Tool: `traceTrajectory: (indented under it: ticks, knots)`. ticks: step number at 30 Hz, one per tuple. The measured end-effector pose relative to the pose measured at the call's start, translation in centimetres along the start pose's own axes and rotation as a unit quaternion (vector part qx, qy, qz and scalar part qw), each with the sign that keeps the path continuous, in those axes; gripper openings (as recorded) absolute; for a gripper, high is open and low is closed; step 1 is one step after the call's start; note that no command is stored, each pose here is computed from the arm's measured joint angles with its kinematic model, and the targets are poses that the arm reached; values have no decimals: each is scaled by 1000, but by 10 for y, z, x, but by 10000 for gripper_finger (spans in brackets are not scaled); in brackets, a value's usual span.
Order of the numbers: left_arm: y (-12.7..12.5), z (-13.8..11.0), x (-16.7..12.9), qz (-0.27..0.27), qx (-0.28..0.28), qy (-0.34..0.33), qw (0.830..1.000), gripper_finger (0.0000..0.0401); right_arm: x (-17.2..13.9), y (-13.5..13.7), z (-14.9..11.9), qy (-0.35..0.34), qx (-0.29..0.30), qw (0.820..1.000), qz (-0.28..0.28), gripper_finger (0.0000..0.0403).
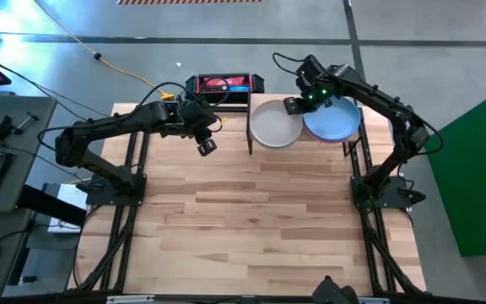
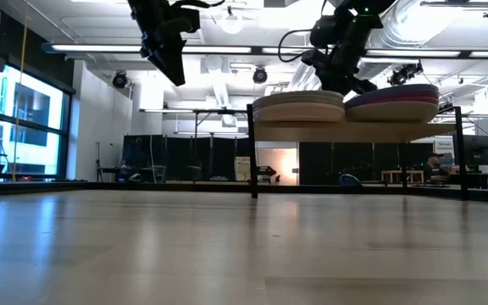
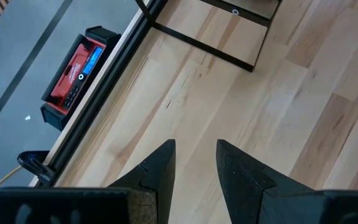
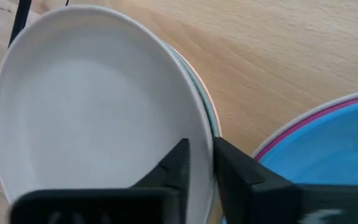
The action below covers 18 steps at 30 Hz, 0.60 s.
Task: Place and stack plates onto a shelf
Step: Stack the gray plate on top of the light blue plate on the shelf
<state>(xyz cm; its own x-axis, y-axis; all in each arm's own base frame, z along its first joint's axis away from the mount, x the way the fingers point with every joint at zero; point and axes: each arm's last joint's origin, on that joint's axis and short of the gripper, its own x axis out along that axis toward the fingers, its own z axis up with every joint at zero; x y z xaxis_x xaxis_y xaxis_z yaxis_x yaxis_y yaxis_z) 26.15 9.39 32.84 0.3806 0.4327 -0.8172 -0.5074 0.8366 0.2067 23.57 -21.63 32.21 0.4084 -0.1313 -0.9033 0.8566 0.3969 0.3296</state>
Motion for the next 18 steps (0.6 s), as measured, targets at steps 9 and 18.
traceTrajectory:
  ticks: [9, 18]
  knots:
    - [0, 0, 0, 0, 0, 0, 1000, 104, -1, 0, 1, -8, -29, 1000, -8, 126]
    - [0, 0, 0, 0, 0, 0, 1000, 104, -29, 2, -8, -43, -90, 995, 13, 129]
